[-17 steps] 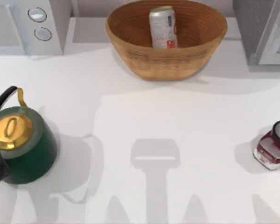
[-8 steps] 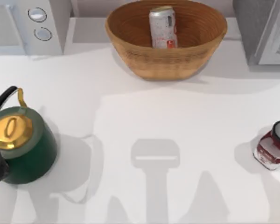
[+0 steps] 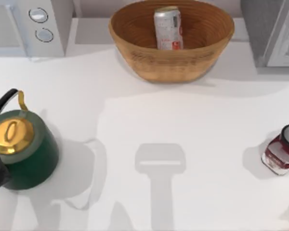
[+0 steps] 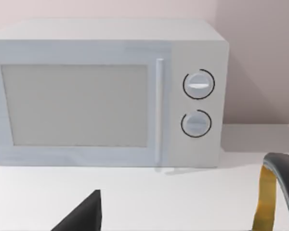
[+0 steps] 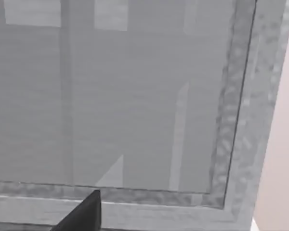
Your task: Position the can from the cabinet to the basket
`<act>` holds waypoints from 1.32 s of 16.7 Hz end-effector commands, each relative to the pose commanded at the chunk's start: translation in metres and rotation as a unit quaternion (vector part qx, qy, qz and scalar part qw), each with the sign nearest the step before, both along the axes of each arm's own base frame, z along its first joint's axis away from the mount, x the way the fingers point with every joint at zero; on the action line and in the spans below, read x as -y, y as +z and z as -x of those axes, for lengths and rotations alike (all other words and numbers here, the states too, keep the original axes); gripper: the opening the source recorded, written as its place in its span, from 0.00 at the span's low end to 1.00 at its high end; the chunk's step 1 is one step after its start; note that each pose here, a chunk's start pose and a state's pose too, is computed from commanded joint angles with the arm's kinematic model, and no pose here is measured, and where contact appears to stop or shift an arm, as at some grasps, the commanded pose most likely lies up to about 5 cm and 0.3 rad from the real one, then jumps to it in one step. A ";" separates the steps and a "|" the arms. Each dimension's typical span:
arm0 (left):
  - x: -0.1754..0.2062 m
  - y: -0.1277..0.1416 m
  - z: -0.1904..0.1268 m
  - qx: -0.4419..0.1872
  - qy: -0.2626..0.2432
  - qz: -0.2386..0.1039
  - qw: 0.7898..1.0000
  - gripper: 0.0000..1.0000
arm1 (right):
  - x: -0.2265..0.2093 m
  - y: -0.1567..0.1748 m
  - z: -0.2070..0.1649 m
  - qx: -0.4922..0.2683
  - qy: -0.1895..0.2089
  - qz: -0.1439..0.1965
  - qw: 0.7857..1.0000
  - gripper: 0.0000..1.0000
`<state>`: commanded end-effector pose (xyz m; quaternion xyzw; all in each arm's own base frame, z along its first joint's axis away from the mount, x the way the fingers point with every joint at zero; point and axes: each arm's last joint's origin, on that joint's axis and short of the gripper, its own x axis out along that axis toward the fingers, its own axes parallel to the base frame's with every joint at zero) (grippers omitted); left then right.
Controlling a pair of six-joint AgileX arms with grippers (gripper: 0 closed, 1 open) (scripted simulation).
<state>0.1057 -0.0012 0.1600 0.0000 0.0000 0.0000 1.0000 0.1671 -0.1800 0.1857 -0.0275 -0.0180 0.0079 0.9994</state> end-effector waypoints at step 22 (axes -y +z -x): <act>0.000 0.000 0.000 0.000 0.000 0.000 1.000 1.00 | 0.094 0.123 -0.021 -0.021 -0.010 -0.031 0.999 1.00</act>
